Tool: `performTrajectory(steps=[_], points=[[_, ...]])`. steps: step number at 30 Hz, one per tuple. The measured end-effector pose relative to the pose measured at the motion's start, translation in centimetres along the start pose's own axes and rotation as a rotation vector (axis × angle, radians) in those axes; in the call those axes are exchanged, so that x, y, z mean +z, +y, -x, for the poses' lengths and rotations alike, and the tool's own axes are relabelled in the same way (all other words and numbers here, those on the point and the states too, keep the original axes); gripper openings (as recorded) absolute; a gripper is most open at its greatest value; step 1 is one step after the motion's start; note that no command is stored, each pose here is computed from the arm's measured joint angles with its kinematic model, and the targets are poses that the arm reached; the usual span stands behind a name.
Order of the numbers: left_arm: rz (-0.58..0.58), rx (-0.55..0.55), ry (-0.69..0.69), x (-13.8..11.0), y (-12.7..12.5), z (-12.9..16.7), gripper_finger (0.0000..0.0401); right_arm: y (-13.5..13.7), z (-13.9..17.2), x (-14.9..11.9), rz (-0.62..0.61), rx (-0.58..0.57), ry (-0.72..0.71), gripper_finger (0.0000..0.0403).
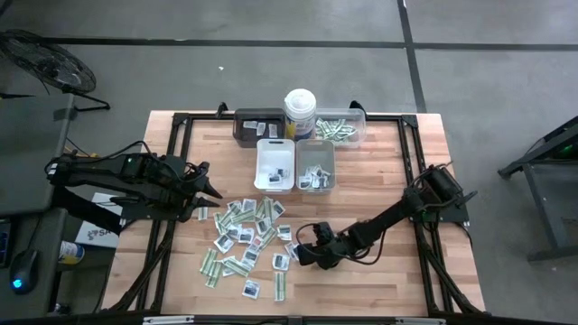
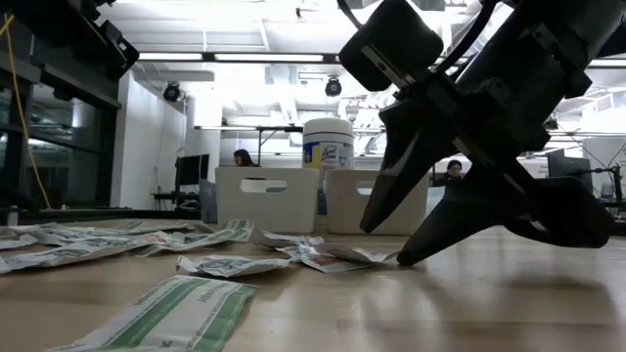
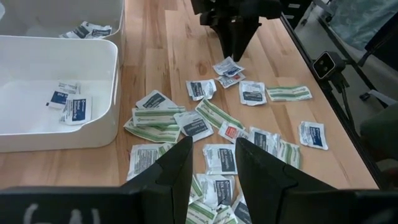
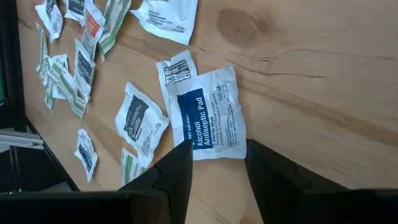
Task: Pick & Place First Aid Supplies
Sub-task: Put the alcohol wipe into the white bin
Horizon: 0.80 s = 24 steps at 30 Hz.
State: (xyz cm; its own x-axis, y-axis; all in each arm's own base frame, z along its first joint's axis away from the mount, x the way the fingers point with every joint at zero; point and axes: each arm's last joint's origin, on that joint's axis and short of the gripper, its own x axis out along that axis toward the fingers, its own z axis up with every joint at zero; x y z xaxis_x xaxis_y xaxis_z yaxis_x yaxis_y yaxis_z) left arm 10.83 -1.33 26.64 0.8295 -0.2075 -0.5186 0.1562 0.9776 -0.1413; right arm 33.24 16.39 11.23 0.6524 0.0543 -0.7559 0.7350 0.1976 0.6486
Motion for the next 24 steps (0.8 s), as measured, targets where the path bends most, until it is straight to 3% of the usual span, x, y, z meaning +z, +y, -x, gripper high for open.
performTrajectory(steps=[6, 15, 24], points=[[0.0, 0.015, -0.001, 0.0, 0.04, 0.0, 0.0119, -0.1, -0.02, 0.0, 0.005, -0.011, 0.008, 0.0113], [0.0, 0.015, -0.001, 0.01, 0.04, 0.0, 0.0119, -0.4, -0.06, 0.03, 0.013, -0.037, 0.0, 0.001], [0.004, 0.016, -0.001, 0.0, 0.04, 0.0, 0.0119, -0.23, -0.02, 0.04, 0.052, -0.03, -0.022, 0.0001]])
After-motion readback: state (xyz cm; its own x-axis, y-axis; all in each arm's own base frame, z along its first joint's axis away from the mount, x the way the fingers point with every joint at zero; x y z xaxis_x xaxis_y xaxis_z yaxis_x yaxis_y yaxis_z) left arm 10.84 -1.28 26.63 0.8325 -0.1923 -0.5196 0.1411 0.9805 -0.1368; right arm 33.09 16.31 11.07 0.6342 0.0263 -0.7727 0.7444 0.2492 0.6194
